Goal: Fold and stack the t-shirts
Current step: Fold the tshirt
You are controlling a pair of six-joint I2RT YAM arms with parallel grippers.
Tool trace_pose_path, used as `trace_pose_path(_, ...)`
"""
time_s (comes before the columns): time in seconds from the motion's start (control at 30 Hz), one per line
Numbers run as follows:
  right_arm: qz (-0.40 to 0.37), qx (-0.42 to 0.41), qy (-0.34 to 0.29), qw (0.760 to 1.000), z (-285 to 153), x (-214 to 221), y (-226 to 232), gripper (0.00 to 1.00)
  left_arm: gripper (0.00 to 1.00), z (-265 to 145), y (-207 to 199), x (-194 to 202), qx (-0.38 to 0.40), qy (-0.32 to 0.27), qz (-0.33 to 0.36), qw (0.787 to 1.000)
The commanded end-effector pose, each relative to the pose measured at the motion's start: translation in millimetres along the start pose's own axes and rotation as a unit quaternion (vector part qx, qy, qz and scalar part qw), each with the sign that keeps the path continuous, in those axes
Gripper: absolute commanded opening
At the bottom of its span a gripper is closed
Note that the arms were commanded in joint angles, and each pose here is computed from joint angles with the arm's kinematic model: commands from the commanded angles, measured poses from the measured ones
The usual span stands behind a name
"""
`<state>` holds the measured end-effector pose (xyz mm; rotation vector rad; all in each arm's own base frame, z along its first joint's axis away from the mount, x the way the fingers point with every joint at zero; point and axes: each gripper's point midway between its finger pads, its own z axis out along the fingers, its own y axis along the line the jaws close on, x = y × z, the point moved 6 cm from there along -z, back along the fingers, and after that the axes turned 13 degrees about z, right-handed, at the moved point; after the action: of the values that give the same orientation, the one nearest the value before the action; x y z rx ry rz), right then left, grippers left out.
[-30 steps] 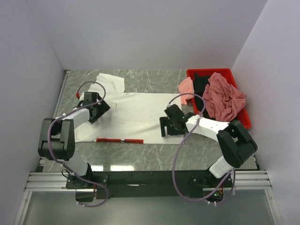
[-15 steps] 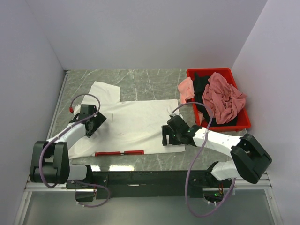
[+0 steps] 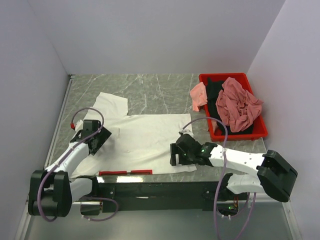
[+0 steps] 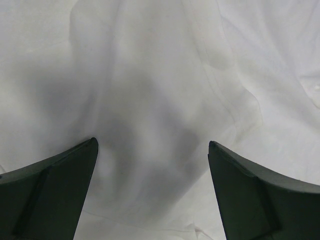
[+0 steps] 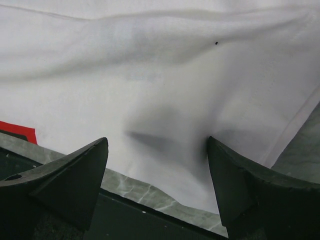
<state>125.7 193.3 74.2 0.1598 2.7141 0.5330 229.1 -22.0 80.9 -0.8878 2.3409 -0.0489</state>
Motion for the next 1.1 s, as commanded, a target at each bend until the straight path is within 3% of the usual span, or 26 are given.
trace_pose_path(0.0,0.015,0.059,0.08,0.995,-3,41,-27,0.87,0.99,-7,26,26,-0.049,0.045,0.001,0.998)
trace_pose_path(0.2,0.004,0.046,0.058,0.997,-22,35,-11,0.87,0.99,-24,18,14,-0.018,0.016,-0.022,0.999)
trace_pose_path(0.53,-0.01,0.017,-0.107,0.994,-83,-38,37,1.0,0.99,-89,-15,-62,0.038,-0.106,-0.042,0.993)
trace_pose_path(0.73,0.006,0.001,-0.199,0.98,-120,-86,54,1.0,1.0,-109,-41,-105,0.05,-0.147,-0.034,0.987)
trace_pose_path(0.9,0.026,-0.04,-0.218,0.975,-133,-129,55,1.0,1.0,-100,-69,-147,0.05,-0.168,-0.027,0.984)
trace_pose_path(1.07,0.018,-0.017,-0.217,0.976,-117,-161,45,1.0,0.99,-55,-102,-211,0.024,-0.158,-0.001,0.987)
